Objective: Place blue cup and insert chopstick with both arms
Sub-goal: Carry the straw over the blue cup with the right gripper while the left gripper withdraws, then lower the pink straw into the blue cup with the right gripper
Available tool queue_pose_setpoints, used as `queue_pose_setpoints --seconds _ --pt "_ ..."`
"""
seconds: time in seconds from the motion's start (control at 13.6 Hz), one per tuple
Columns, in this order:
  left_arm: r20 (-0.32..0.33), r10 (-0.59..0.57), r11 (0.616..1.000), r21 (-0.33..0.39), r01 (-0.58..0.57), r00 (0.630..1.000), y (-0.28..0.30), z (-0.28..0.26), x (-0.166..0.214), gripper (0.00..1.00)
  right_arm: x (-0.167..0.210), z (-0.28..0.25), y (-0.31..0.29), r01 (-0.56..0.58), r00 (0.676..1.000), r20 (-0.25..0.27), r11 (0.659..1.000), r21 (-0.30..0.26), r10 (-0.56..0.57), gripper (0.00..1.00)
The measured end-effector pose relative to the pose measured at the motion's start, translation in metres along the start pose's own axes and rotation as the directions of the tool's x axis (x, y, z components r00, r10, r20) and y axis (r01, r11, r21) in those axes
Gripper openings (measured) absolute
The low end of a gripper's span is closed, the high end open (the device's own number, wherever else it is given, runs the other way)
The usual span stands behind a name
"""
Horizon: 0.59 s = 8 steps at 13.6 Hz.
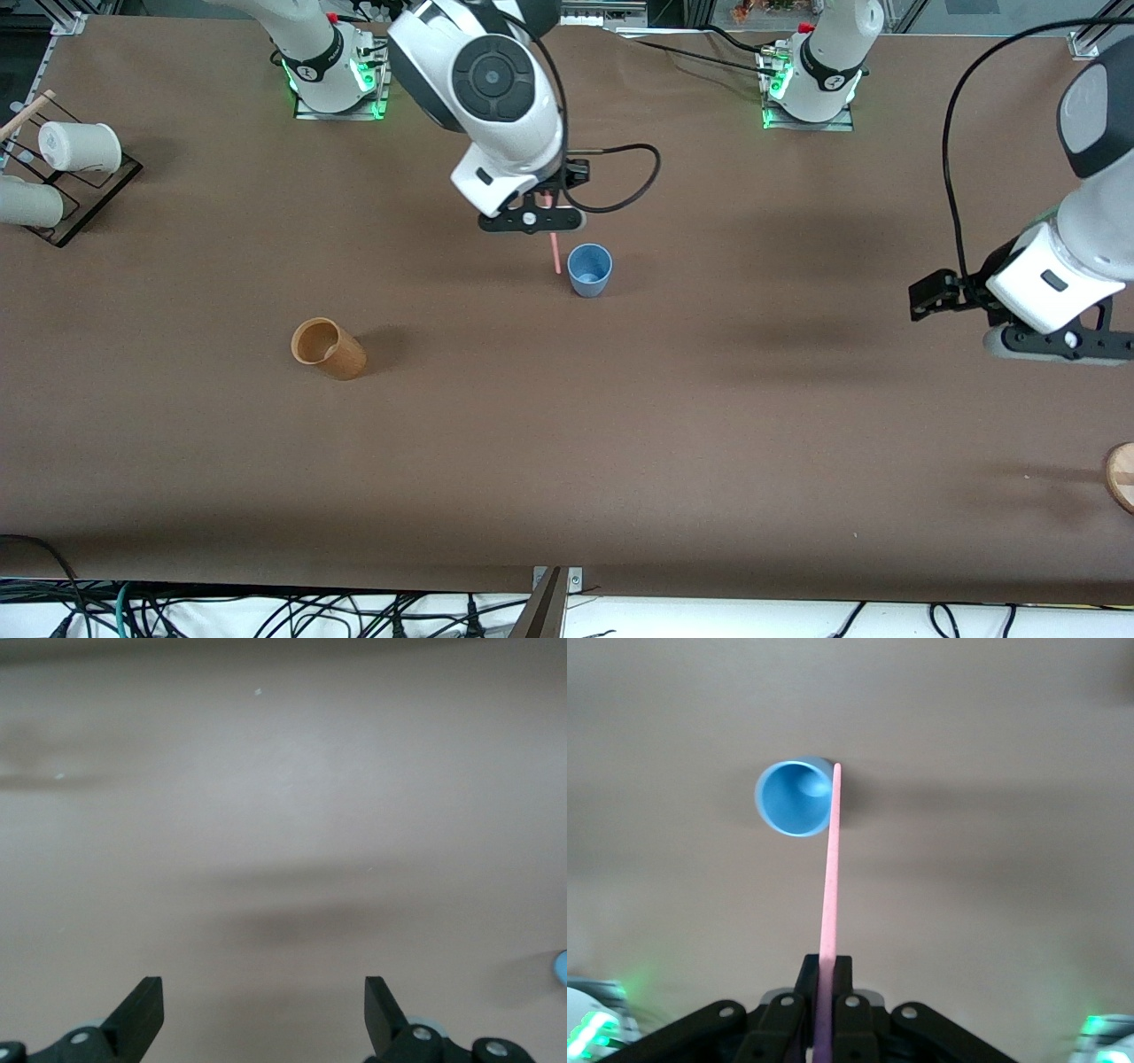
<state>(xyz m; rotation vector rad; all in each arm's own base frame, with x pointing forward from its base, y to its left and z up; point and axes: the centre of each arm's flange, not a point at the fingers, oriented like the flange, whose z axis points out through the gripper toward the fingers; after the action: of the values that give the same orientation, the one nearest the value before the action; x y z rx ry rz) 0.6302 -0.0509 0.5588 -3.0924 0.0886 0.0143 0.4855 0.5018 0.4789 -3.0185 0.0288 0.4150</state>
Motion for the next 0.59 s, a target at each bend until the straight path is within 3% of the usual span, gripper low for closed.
queue_pose_setpoints --seconds 0.22,0.37,0.59 --pt "-0.046 0.005 1.000 0.013 -0.004 0.999 0.006 0.000 -0.049 1.00 -0.001 0.010 -0.015 -0.027 1.000 -0.003 0.999 0.031 0.027 0.09" --pt "-0.036 -0.001 1.000 -0.001 0.001 0.999 0.006 0.009 -0.075 1.00 0.000 0.014 -0.020 -0.037 0.999 -0.006 0.998 0.044 0.037 0.09" --pt "-0.037 0.000 1.000 -0.006 0.000 0.999 0.007 0.007 -0.079 1.00 0.003 0.025 -0.023 -0.041 0.999 0.002 0.998 0.041 0.041 0.09"
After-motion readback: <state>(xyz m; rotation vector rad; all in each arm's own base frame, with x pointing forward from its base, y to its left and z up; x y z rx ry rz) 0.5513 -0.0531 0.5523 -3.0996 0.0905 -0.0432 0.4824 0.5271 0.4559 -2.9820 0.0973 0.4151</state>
